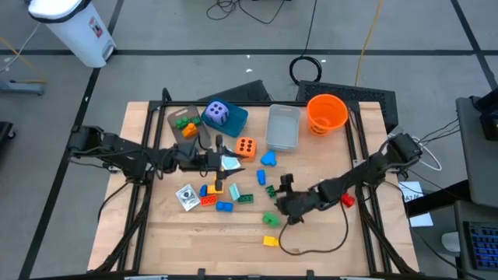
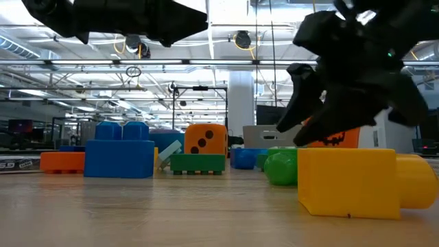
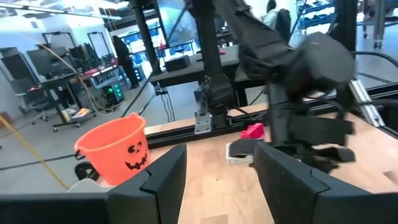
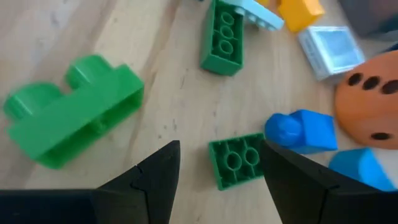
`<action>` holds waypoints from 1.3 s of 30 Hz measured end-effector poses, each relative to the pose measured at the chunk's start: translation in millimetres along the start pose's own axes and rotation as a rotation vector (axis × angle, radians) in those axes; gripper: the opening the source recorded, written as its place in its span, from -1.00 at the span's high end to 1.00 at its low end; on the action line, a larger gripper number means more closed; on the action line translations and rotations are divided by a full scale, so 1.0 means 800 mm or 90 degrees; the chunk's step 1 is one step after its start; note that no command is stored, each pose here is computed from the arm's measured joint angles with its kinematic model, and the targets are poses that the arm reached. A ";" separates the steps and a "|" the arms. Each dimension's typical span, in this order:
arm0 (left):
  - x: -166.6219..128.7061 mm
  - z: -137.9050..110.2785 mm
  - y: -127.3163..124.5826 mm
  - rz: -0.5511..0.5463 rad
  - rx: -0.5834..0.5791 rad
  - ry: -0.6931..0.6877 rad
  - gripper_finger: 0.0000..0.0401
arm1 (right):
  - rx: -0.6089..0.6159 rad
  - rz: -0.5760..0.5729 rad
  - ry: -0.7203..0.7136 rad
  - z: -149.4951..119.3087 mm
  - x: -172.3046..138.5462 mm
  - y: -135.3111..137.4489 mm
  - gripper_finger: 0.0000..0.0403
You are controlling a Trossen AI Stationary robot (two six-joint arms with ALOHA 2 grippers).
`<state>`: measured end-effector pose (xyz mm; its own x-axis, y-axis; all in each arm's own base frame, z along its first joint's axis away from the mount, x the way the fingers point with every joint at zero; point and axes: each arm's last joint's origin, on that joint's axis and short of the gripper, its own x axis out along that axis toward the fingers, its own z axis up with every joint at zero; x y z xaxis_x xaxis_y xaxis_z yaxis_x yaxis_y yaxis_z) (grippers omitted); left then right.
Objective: Pick & Place Toys
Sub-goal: Put the green game piece into the black bin
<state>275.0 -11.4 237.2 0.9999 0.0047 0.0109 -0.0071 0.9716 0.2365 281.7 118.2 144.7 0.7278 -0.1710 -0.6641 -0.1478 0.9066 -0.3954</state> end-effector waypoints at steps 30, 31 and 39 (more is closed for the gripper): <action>0.000 -0.008 0.014 0.024 -0.071 0.029 0.01 | -0.177 -0.157 0.067 -0.029 0.048 0.026 0.22; 0.000 -0.008 0.014 0.024 -0.071 0.030 0.01 | -0.189 -0.155 0.068 -0.029 0.048 0.026 0.22; 0.000 -0.011 0.014 0.021 -0.071 0.044 0.01 | -0.222 -0.072 0.072 -0.025 0.030 0.019 0.22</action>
<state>275.0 1.4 231.5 0.9975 0.0500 -0.0503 -0.0432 0.9908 0.1281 284.0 119.9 110.2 0.6773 -0.3210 -0.6620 -0.3036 0.6977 -0.6489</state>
